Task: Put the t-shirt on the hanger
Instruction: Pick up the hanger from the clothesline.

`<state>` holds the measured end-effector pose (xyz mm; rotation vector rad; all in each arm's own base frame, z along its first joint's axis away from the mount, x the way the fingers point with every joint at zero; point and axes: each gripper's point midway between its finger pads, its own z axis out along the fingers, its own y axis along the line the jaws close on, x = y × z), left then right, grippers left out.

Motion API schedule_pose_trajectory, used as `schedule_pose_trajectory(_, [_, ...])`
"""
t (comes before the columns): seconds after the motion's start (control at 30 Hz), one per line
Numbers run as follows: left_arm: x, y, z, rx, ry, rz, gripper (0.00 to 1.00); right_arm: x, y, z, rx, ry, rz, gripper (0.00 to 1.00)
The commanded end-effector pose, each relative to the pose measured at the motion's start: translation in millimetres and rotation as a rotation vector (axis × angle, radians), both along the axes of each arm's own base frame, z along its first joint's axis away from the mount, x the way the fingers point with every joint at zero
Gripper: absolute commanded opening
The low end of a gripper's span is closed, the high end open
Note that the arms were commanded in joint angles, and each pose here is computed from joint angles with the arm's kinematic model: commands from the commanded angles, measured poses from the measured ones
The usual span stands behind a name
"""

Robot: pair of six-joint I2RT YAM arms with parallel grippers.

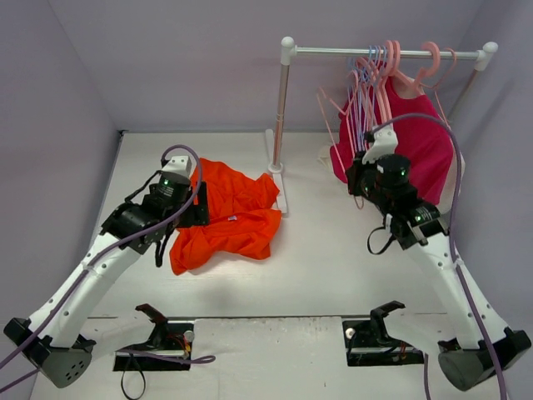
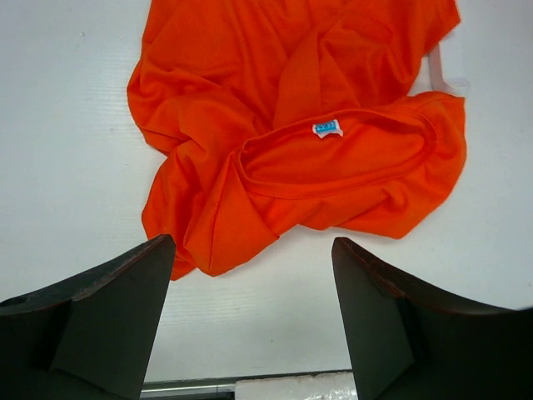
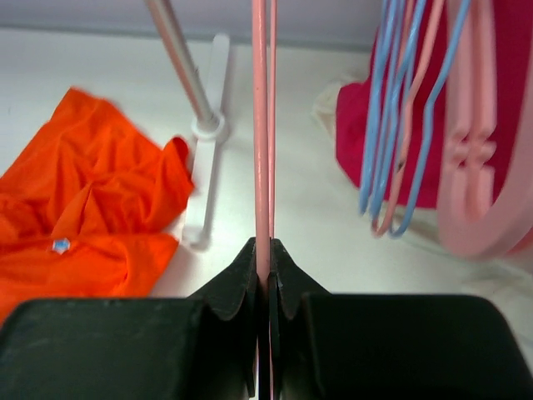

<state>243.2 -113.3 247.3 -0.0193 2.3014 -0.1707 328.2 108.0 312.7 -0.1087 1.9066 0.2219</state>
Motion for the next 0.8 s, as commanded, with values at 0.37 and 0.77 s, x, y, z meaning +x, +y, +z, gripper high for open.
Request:
schedule_pose_trajectory(0.37, [52.9,-6.8,-82.8,0.024,0.106,0.313,0.72,-58.5,12.5,-34.5,0.054,-0.034,0.168,0.0])
schedule_pose_trajectory(0.77, [61.2,-4.0,-133.4,0.129,0.188,0.357,0.62,-70.5,19.7,-43.0,0.052,-0.029,0.242,0.0])
